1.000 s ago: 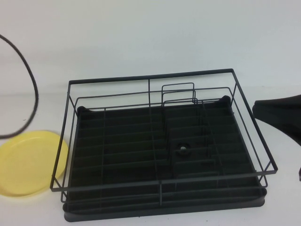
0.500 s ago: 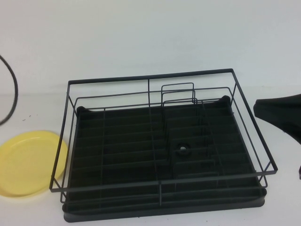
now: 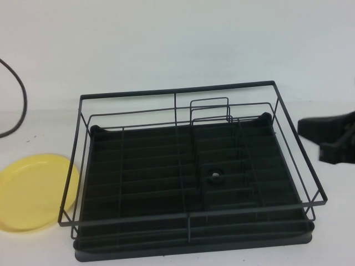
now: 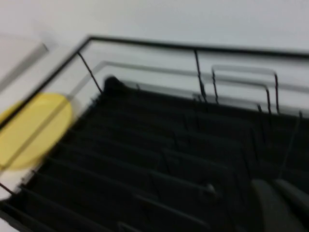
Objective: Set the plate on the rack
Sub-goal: Pick up the plate from the table, then hand over the plate
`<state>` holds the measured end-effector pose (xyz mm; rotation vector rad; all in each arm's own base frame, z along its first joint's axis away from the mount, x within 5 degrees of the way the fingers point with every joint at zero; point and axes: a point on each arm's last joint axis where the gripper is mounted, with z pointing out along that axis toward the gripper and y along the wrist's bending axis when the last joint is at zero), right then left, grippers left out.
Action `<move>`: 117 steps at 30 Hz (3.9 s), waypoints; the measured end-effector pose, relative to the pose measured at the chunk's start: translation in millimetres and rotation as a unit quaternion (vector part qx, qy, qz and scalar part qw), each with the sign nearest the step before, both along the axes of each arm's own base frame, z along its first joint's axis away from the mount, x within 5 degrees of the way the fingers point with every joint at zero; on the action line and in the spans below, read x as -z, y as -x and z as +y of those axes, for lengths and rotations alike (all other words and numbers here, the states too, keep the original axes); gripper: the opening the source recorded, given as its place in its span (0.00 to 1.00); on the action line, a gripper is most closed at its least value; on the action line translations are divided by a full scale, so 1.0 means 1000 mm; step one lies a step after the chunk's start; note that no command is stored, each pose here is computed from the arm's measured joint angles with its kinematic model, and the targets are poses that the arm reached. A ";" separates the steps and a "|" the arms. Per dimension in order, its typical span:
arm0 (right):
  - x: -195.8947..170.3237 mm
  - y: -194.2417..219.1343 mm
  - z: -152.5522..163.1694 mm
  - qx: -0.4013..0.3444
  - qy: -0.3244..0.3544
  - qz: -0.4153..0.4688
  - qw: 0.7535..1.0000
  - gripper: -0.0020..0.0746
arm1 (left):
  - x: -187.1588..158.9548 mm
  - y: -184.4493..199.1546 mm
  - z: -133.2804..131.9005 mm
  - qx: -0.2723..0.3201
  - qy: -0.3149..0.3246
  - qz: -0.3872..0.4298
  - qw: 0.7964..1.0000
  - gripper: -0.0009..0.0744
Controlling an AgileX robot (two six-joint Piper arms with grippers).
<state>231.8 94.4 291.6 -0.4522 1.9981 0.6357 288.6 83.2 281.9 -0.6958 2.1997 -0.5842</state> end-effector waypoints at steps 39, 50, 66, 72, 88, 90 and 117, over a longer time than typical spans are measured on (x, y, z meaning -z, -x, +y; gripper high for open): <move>-0.079 -0.071 -0.077 -0.124 -0.047 -0.072 0.989 0.02 | 0.062 0.004 0.055 0.102 0.018 0.043 0.994 0.05; -0.077 -0.067 -0.035 -0.199 -0.045 -0.075 0.976 0.02 | 0.114 -0.006 0.072 0.066 -0.003 0.112 0.991 0.54; -0.077 -0.065 -0.025 -0.216 -0.044 -0.077 0.972 0.02 | 0.176 -0.026 0.073 0.060 0.076 0.107 0.989 0.47; -0.077 -0.065 -0.025 -0.217 -0.046 -0.075 0.972 0.02 | 0.186 -0.027 0.069 0.064 0.110 0.111 0.986 0.07; -0.077 -0.065 -0.025 -0.208 -0.061 -0.055 0.975 0.02 | 0.071 -0.019 0.077 0.035 0.009 -0.077 0.996 0.02; -0.077 -0.065 -0.025 -0.206 -0.065 -0.050 0.975 0.02 | 0.043 -0.013 0.070 0.044 -0.026 -0.109 0.993 0.02; -0.005 -0.099 0.053 -0.213 -0.098 0.092 0.968 0.58 | -0.063 0.021 -0.138 0.295 -0.195 -0.223 0.908 0.02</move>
